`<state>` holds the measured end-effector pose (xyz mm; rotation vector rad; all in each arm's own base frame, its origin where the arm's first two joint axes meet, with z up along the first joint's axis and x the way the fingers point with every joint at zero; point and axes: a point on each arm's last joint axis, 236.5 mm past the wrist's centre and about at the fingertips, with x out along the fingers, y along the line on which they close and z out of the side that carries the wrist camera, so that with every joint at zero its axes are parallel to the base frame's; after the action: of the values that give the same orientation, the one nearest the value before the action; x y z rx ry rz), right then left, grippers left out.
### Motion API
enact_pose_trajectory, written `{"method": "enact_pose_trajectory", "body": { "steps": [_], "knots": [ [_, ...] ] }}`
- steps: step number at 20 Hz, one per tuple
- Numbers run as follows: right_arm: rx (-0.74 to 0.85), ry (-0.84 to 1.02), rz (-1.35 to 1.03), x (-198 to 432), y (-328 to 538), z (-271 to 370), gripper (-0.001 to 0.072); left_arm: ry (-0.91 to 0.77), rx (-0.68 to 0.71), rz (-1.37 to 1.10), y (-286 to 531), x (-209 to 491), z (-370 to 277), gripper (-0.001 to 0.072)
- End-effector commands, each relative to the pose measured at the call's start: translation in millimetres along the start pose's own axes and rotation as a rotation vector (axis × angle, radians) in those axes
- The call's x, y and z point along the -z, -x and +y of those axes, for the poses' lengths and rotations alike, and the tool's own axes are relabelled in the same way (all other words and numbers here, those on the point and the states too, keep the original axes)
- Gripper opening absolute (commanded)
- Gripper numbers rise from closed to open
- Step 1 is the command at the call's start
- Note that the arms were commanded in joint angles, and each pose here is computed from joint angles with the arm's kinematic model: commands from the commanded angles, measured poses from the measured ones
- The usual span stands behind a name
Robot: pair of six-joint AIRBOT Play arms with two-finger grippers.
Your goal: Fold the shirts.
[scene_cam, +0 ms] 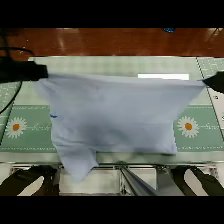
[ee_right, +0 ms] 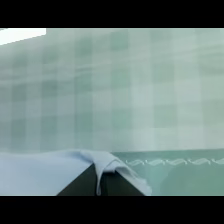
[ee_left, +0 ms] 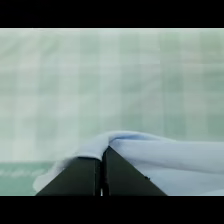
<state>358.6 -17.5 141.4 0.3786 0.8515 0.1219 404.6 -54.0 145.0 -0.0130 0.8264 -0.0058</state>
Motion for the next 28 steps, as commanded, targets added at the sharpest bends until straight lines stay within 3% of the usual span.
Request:
{"method": "enact_pose_trajectory", "body": {
  "steps": [1, 6, 10, 14, 19, 26, 27, 28],
  "knots": [
    [-0.072, -0.14, -0.007, -23.1, -96.9, -35.2, 0.0021, 0.112, -0.023, 0.012, -95.4, -22.1, 7.3, 0.0024],
    [-0.163, -0.268, 0.073, -49.0, -183.7, -60.2, 0.0021, 0.317, 0.054, 0.142, -183.6, -23.1, 7.9, 0.0024],
    [-0.179, -0.249, 0.127, -45.2, -219.5, -57.6, 0.0021, 0.387, 0.106, 0.217, -212.7, -3.6, -4.0, 0.0024],
    [-0.19, -0.222, 0.259, -14.0, -212.4, -59.8, 0.0021, 0.366, 0.122, 0.35, -199.8, 20.7, 10.5, 0.0024],
    [-0.177, -0.141, 0.547, 52.2, -170.9, -70.5, 0.0021, 0.155, 0.269, 0.721, -149.9, 96.0, 3.3, 0.0023],
    [-0.176, -0.191, 0.642, 110.3, -188.0, -60.8, 0.0023, 0.163, 0.263, 0.858, -151.3, 149.1, -5.4, 0.0036],
    [-0.164, -0.193, 0.626, 108.6, -192.8, -60.6, 0.0101, 0.177, 0.252, 0.856, -152.6, 148.8, -4.1, 0.0189],
    [-0.156, -0.21, 0.616, 106.6, -195.9, -57.7, 0.0368, 0.176, 0.252, 0.85, -152.4, 146.5, -3.1, 0.0479]
  ]
}}
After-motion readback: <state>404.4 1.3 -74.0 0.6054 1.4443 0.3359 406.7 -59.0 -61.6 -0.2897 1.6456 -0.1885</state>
